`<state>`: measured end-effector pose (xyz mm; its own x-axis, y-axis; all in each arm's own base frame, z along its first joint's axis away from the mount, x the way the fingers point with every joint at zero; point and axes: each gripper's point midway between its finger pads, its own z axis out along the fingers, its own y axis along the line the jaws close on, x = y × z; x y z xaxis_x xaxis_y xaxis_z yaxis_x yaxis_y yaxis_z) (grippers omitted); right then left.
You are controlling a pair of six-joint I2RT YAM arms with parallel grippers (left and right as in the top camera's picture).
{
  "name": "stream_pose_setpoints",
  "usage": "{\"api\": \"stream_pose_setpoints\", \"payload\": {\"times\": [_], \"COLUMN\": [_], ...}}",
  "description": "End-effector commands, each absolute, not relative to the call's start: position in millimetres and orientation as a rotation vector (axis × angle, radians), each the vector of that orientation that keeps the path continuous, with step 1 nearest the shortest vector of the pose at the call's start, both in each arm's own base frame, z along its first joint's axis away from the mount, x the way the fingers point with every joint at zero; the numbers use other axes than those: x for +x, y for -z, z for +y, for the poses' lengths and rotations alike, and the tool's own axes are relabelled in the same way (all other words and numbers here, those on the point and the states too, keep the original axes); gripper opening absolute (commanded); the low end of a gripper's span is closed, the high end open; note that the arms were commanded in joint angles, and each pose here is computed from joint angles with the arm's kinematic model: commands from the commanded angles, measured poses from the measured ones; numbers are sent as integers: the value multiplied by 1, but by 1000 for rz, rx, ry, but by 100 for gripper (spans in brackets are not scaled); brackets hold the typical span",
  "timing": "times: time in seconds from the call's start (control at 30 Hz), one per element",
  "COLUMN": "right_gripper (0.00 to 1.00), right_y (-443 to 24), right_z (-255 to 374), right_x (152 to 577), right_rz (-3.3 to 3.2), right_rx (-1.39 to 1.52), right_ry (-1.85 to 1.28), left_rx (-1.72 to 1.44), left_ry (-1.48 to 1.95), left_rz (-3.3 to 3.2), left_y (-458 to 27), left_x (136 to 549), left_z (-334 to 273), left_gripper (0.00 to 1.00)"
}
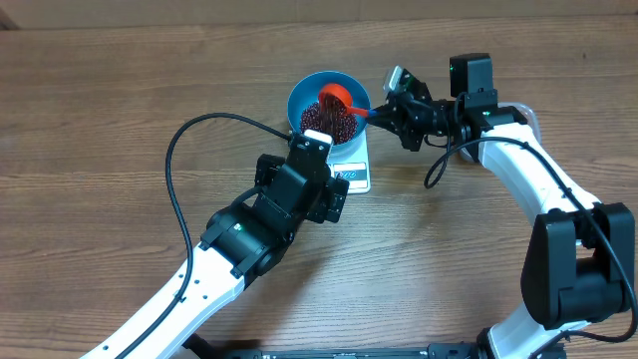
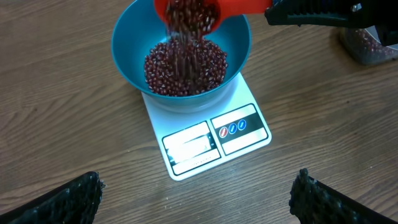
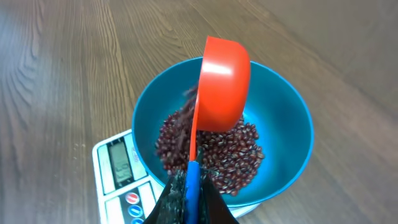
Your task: Scoop item into bowl and weigh 150g on scale
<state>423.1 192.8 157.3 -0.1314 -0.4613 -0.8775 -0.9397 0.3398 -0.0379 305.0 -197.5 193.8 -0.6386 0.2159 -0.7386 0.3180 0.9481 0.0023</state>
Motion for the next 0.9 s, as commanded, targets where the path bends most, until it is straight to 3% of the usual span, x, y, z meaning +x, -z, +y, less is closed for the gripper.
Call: {"api": "stream_pose_setpoints", "payload": {"times": [0.0, 0.87], "right_gripper": [4, 4], "right_y": [-156, -153], "right_z": [192, 191], "right_x": [427, 426], "right_rz": [1655, 1670], "right_rx": [-1349, -1348], "right_ry": [-613, -615], "left_rx": [357, 357], "left_ry": [146, 146], "left_rz": [2297, 2297], "left_y": [-188, -188], "left_x": [306, 306], "left_z": [-196, -196], "left_gripper": [99, 100]}}
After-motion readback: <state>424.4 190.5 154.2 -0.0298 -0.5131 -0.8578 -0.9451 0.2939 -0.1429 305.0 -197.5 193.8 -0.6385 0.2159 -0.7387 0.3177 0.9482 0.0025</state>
